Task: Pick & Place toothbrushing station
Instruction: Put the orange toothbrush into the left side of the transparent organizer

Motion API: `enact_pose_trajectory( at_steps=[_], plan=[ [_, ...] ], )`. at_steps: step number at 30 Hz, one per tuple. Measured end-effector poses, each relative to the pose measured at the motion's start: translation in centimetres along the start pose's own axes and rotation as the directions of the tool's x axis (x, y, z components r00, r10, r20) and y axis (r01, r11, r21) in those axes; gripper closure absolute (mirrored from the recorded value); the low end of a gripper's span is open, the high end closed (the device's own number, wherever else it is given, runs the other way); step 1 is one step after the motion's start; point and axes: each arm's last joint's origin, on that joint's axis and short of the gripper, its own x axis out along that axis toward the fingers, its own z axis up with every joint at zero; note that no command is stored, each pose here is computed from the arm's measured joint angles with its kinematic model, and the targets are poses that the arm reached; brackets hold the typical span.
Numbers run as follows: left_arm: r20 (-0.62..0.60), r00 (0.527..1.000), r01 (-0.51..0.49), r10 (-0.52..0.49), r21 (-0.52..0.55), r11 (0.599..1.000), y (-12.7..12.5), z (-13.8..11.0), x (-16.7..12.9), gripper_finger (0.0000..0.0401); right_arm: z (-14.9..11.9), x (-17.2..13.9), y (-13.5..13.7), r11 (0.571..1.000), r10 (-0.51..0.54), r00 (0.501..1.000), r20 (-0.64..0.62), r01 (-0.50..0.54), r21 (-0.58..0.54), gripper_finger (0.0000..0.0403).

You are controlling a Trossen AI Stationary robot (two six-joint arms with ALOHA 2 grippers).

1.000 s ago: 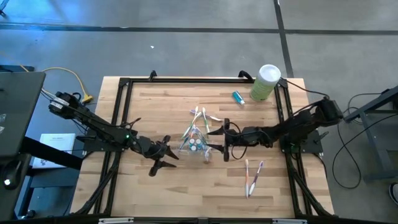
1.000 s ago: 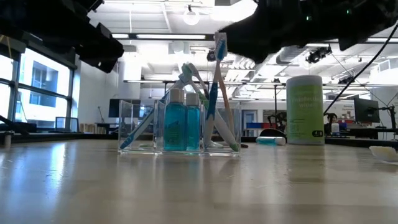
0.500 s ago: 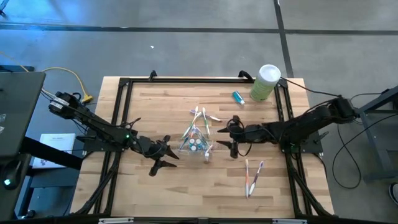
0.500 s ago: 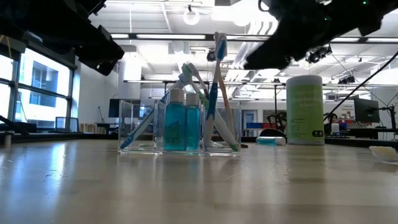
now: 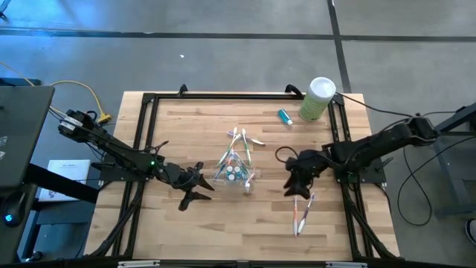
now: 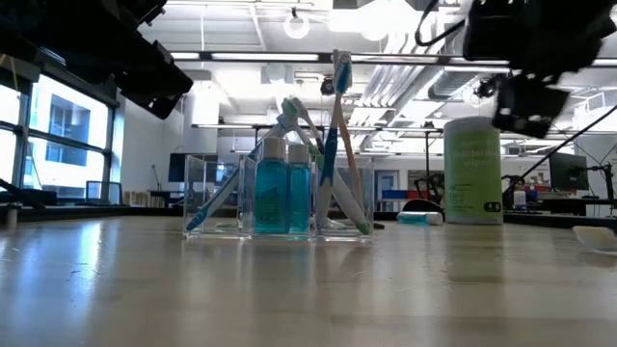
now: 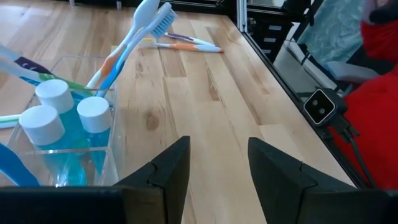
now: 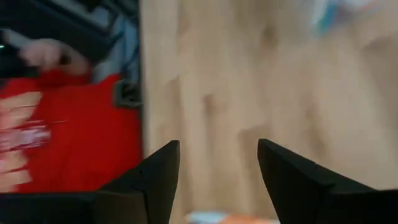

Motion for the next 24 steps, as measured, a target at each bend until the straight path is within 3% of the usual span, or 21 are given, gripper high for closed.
enact_pose_trajectory(
  at_steps=[5,11,15,24],
  plan=[
    [-0.003,1.0,-0.001,0.001,-0.001,1.0,0.0,0.0,0.0,0.0245,-1.7,1.0,1.6,0.993,0.069,0.993,-0.1,-0.059,0.101,0.0195],
    [-0.004,1.0,-0.001,0.001,-0.027,1.0,0.0,0.0,0.0,0.0245,-4.4,1.6,3.3,0.947,0.019,0.991,-0.135,0.026,0.32,0.0195],
    [-0.004,1.0,-0.001,0.001,-0.063,0.998,0.0,0.0,0.0,0.0245,-6.0,1.7,3.4,0.878,-0.072,0.985,-0.156,0.137,0.459,0.0195],
    [-0.005,1.0,0.006,-0.006,-0.072,0.997,-0.2,-0.1,0.0,0.0245,-6.6,1.3,1.8,0.829,-0.379,0.926,0.004,0.338,0.445,0.0195]
  ],
)
